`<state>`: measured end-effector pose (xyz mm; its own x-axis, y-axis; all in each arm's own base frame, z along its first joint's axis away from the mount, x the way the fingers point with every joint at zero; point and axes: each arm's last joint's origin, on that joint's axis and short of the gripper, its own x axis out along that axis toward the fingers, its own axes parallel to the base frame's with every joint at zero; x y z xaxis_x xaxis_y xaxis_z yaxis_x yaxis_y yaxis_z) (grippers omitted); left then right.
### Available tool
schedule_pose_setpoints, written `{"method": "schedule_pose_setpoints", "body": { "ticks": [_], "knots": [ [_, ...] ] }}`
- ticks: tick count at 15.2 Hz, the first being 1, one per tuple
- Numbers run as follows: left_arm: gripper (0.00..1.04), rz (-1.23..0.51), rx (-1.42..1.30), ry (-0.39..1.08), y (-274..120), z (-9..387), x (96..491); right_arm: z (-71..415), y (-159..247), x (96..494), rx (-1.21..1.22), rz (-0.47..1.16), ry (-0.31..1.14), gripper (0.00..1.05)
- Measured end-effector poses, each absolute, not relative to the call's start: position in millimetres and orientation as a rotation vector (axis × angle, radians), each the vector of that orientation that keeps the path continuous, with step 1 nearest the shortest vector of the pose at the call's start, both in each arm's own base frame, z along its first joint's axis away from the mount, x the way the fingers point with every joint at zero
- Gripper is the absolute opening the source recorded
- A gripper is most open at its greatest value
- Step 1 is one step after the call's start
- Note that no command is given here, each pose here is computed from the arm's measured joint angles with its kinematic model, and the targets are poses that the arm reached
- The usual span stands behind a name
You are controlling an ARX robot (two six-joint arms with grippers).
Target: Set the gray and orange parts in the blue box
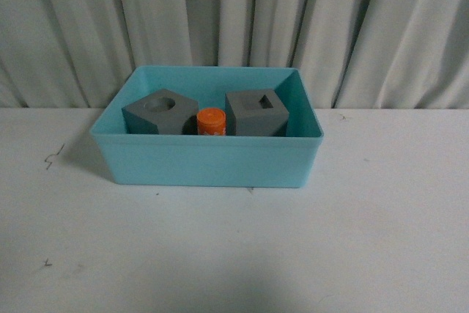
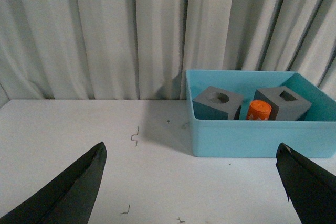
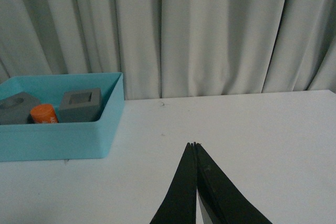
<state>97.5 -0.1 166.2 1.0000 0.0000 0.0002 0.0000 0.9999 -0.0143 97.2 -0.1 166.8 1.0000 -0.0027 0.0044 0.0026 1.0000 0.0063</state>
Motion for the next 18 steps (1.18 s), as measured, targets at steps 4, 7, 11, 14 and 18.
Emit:
{"method": "schedule_pose_setpoints", "body": {
  "ticks": [4,7,11,14,18],
  "knots": [
    [0.98,0.0,-0.014,0.0,-0.1,166.2,97.5,166.8,-0.1,97.2,0.006,-0.003,-0.004,0.19],
    [0.98,0.0,-0.014,0.0,-0.1,166.2,97.5,166.8,-0.1,97.2,0.006,-0.003,-0.004,0.52],
    [0.98,0.0,-0.014,0.0,-0.1,166.2,97.5,166.8,-0.1,97.2,0.006,-0.003,-0.004,0.94],
    [0.98,0.0,-0.014,0.0,-0.1,166.2,97.5,166.8,-0.1,97.2,0.006,-0.003,-0.004,0.98],
    [0.98,0.0,-0.014,0.0,-0.1,166.2,97.5,166.8,-0.1,97.2,0.006,-0.003,-0.004,0.98]
  ]
}}
